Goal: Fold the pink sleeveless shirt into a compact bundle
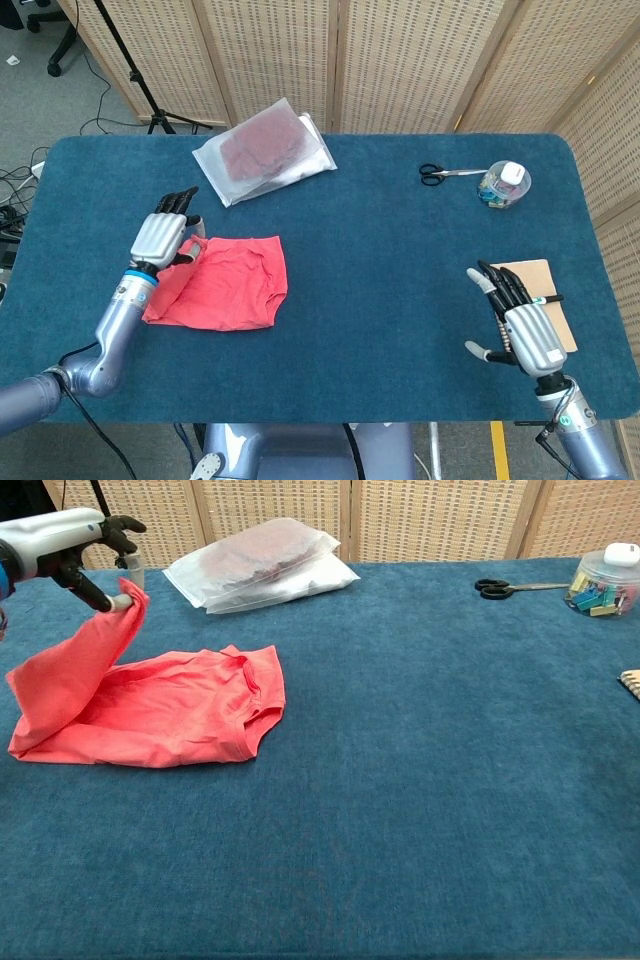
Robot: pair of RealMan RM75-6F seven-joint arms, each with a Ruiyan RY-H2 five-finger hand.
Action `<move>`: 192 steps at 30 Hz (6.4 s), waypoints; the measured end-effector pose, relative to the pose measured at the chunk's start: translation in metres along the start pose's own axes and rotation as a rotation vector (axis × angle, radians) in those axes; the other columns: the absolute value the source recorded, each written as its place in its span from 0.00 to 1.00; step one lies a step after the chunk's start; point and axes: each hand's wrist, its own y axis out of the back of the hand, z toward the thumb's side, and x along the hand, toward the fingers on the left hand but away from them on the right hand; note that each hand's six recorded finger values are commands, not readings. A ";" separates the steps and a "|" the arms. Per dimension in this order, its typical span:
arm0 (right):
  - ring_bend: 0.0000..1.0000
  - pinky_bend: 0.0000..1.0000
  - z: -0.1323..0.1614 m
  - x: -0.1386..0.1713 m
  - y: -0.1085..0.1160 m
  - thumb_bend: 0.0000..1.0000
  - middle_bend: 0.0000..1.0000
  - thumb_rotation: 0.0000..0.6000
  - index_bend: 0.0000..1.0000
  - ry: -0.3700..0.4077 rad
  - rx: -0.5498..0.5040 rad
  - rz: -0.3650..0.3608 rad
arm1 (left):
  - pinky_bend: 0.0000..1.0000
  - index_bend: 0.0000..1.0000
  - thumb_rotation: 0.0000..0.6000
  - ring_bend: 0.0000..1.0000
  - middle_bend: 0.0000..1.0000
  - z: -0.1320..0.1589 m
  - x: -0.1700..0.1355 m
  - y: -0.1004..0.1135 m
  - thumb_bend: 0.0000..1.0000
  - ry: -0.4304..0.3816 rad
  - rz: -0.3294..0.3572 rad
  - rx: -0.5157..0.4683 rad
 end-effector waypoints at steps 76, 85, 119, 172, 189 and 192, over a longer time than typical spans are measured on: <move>0.00 0.00 -0.004 0.000 -0.006 0.00 0.00 1.00 0.00 -0.017 -0.001 0.025 | 0.00 0.36 1.00 0.00 0.00 -0.048 -0.042 -0.036 0.31 -0.157 -0.059 -0.038; 0.00 0.00 -0.006 -0.001 -0.006 0.00 0.00 1.00 0.00 -0.024 -0.002 0.026 | 0.00 0.37 1.00 0.00 0.00 -0.055 -0.040 -0.060 0.32 -0.152 -0.064 -0.070; 0.00 0.00 -0.008 -0.001 -0.005 0.00 0.00 1.00 0.00 -0.029 -0.020 0.031 | 0.00 0.56 1.00 0.00 0.00 -0.032 -0.032 -0.103 0.55 -0.206 0.010 -0.098; 0.00 0.00 -0.006 0.001 -0.003 0.00 0.00 1.00 0.00 -0.031 -0.032 0.037 | 0.00 0.00 1.00 0.00 0.00 0.081 -0.043 -0.082 0.24 -0.609 0.190 0.246; 0.00 0.00 -0.003 0.002 -0.006 0.00 0.00 1.00 0.00 -0.024 -0.028 0.049 | 0.00 0.00 1.00 0.00 0.00 0.026 -0.057 -0.074 0.18 -0.395 0.071 -0.041; 0.00 0.00 -0.003 0.002 -0.006 0.00 0.00 1.00 0.00 -0.023 -0.028 0.047 | 0.00 0.00 1.00 0.00 0.00 0.026 -0.056 -0.087 0.18 -0.374 0.043 -0.056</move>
